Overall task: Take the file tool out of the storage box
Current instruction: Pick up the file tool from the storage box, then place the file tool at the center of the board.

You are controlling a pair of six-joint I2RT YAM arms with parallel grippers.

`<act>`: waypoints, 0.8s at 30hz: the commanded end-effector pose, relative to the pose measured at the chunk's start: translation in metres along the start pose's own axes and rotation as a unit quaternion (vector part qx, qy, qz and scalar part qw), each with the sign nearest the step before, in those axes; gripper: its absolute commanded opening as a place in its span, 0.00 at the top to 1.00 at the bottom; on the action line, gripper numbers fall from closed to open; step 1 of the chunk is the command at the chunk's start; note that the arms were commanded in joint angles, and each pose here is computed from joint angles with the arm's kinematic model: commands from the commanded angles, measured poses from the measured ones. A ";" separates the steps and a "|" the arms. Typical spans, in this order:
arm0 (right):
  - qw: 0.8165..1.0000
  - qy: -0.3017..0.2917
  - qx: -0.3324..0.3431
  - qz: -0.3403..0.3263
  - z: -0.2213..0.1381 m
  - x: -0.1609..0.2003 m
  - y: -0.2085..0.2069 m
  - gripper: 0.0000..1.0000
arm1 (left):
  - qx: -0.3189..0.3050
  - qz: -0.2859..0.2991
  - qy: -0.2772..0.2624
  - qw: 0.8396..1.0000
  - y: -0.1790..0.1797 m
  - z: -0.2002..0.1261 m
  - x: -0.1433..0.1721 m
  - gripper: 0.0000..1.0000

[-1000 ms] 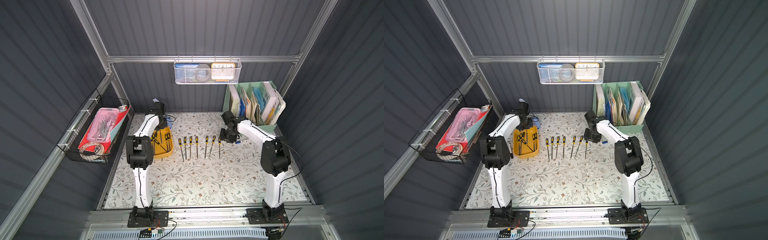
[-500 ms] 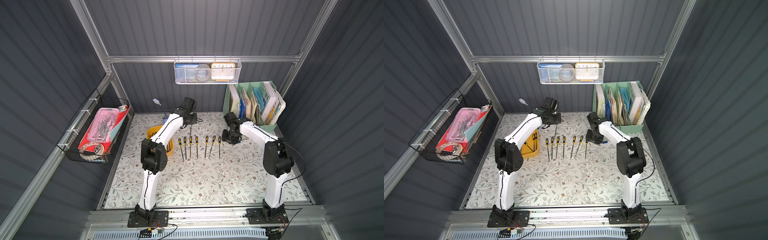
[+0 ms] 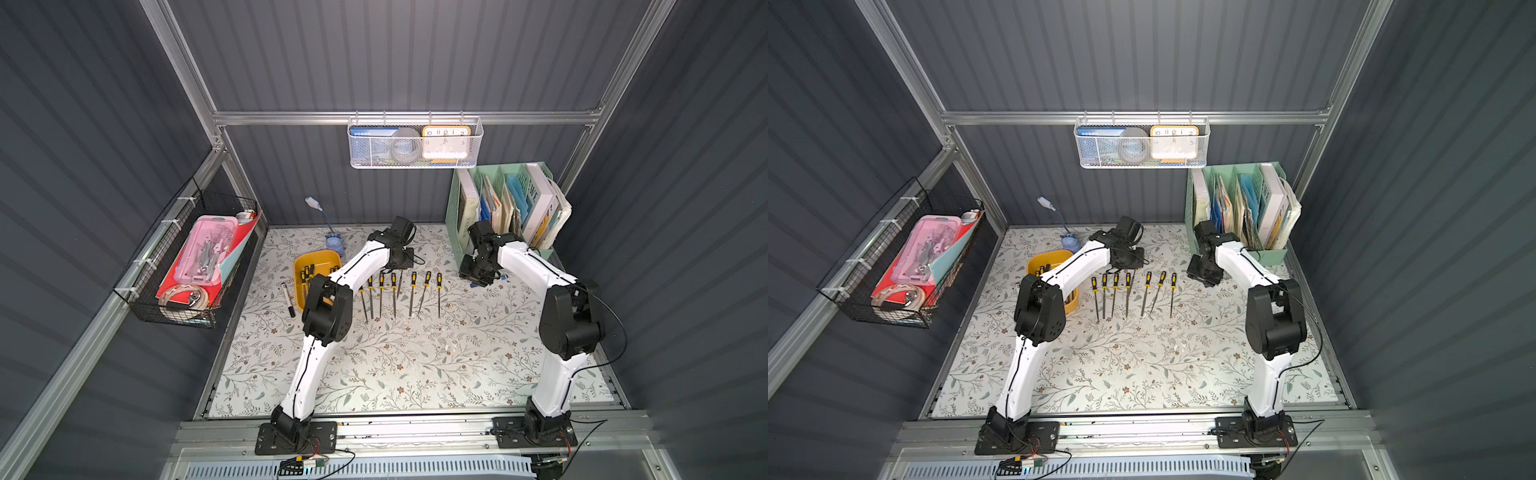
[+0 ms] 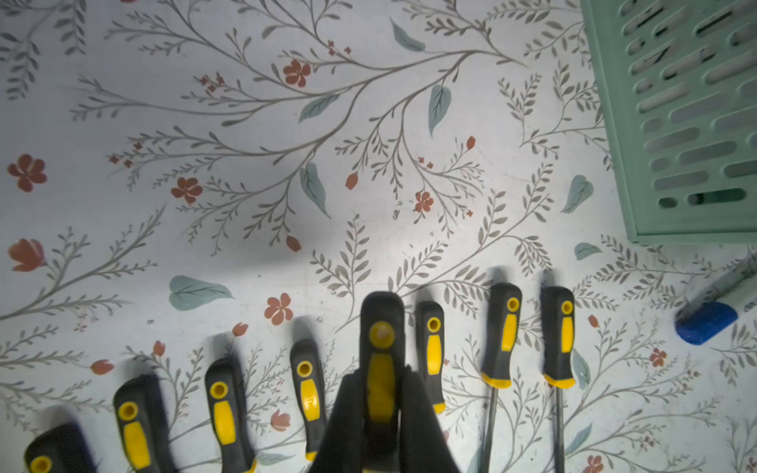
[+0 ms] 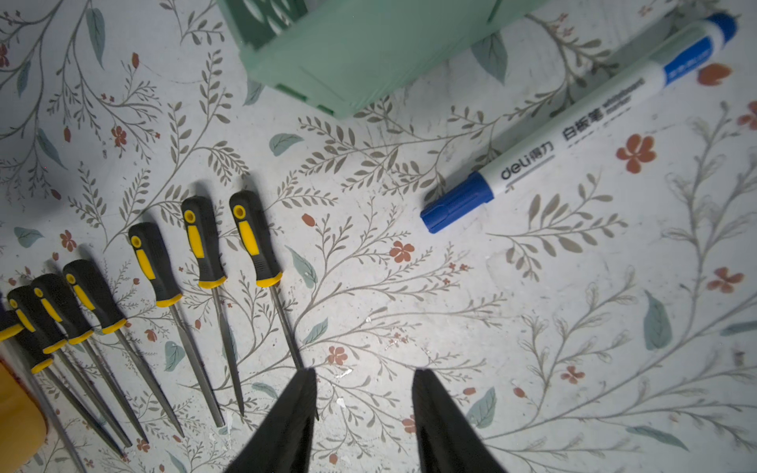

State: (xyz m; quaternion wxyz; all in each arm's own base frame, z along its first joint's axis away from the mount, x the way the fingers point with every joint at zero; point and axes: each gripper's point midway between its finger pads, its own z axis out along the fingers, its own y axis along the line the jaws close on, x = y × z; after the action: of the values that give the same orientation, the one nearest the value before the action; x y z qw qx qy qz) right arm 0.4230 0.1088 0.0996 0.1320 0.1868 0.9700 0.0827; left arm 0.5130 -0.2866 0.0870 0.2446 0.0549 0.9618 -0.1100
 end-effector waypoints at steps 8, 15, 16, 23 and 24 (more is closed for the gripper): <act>0.999 0.028 0.004 -0.018 0.009 0.009 -0.006 0.56 | 0.008 -0.017 0.039 0.999 -0.015 0.028 0.036 1.00; 0.999 0.037 0.008 -0.023 0.013 0.010 -0.011 0.56 | -0.007 -0.028 0.053 0.998 -0.008 0.037 0.052 1.00; 0.999 0.038 0.008 -0.023 0.014 0.010 -0.011 0.56 | -0.012 -0.030 0.052 0.998 -0.006 0.037 0.053 1.00; 0.999 0.043 0.007 -0.023 0.018 0.011 -0.012 0.56 | -0.015 -0.031 0.063 0.997 -0.004 0.043 0.060 1.00; 0.999 0.043 0.007 -0.023 0.018 0.011 -0.012 0.56 | -0.019 -0.031 0.062 0.997 -0.002 0.044 0.060 1.00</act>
State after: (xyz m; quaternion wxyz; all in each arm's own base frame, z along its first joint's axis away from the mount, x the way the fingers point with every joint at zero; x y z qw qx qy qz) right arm 0.4197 0.1067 0.0855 0.1071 0.1638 0.9769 0.0861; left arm 0.4820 -0.2997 0.0364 0.1922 0.0362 0.9747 -0.1078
